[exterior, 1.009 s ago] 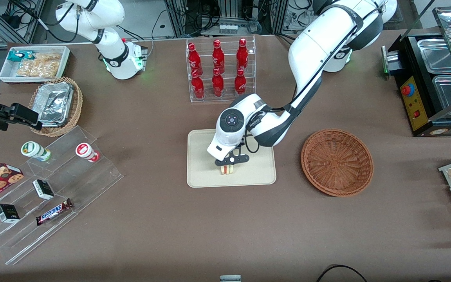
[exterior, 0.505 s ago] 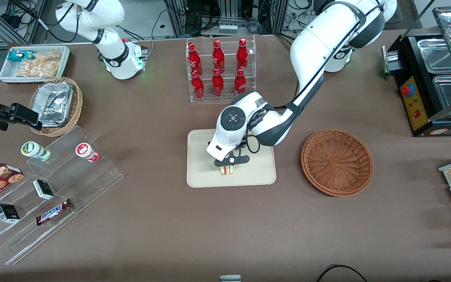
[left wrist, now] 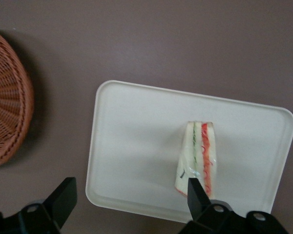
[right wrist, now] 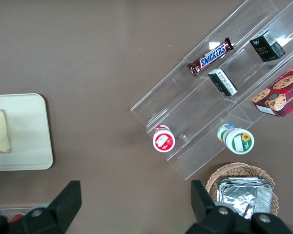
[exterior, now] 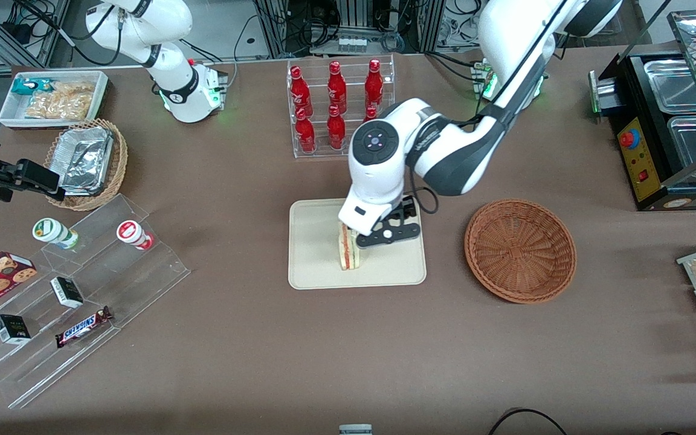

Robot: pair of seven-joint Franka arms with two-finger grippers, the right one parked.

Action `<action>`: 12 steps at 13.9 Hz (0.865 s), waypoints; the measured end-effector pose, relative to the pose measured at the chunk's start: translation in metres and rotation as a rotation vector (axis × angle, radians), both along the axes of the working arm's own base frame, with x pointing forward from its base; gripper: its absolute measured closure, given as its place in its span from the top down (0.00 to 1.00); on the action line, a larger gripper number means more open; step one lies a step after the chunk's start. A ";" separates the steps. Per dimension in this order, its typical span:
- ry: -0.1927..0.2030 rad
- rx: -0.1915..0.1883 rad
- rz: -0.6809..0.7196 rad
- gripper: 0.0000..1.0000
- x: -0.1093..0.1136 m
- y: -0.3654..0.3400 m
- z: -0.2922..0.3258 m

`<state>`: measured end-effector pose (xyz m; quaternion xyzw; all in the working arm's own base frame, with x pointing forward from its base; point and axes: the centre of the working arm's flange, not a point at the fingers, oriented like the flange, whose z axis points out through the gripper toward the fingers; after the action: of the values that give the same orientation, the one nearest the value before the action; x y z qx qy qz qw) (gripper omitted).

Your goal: Place sandwich from basket to tray

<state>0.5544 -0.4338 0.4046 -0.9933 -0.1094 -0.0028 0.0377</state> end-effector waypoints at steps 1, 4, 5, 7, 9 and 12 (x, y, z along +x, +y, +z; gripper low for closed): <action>0.007 0.012 0.032 1.00 0.014 0.025 0.004; 0.076 -0.012 0.049 1.00 0.046 0.103 0.013; 0.108 -0.022 0.032 1.00 0.047 0.124 0.017; 0.152 -0.027 -0.015 1.00 0.046 0.162 0.027; 0.180 -0.017 -0.064 1.00 0.044 0.205 0.035; 0.220 -0.056 -0.137 1.00 0.040 0.273 0.055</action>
<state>0.5946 -0.1606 0.4596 -0.9934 -0.0366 0.1067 0.0214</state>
